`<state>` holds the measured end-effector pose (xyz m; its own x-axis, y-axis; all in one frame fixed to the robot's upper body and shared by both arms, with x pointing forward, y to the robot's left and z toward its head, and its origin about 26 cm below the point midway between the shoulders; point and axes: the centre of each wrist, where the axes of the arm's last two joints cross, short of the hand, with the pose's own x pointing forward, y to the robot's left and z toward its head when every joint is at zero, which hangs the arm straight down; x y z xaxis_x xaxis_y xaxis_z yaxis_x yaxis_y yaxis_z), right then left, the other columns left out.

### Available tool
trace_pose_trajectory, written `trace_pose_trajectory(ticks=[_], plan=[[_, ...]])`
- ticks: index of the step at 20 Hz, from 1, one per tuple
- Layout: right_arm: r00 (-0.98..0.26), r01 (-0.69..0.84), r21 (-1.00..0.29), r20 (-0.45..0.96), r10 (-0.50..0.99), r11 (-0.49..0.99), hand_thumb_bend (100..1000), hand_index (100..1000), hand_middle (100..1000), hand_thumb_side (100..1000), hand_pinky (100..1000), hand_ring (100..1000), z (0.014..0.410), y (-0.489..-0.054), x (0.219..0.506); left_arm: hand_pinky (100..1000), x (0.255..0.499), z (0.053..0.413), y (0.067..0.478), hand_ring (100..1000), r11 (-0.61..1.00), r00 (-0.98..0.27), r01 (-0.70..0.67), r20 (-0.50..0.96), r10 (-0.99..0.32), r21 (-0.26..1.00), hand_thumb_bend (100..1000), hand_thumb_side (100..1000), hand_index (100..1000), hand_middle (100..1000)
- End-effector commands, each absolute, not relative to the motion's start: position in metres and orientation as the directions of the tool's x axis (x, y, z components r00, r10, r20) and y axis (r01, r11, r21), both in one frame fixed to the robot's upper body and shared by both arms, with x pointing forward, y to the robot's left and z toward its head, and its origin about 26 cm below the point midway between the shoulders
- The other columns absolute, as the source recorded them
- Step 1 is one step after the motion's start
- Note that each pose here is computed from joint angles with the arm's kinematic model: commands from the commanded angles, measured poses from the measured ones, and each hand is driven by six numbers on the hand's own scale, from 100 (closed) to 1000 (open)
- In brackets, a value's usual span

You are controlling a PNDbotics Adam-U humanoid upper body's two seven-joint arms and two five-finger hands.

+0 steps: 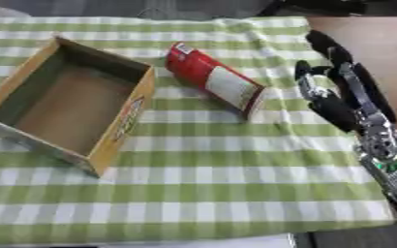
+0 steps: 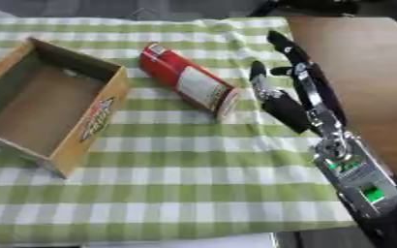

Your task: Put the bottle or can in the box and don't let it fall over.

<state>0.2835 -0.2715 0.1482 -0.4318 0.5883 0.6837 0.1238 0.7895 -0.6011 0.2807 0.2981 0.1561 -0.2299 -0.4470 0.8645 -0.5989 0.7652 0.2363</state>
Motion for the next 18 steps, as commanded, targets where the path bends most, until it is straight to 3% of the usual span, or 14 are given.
trace_pose_trajectory(ticks=[1, 18], plan=[[-0.451, 0.122, -0.621, 0.66, 0.601, 0.774, 100, 1000, 955, 768, 779, 1000, 0.157, -0.27, 0.284, 512, 0.28, 0.163, 0.299, 507, 0.767, -0.251, -0.599, 0.855, -0.453, 0.23, 160, 702, 707, 638], [-0.423, 0.034, -0.654, 0.675, 0.604, 0.756, 100, 1000, 960, 823, 779, 1000, 0.147, -0.252, 0.296, 510, 0.28, 0.163, 0.298, 508, 0.774, -0.254, -0.591, 0.858, -0.447, 0.228, 156, 706, 707, 638]])
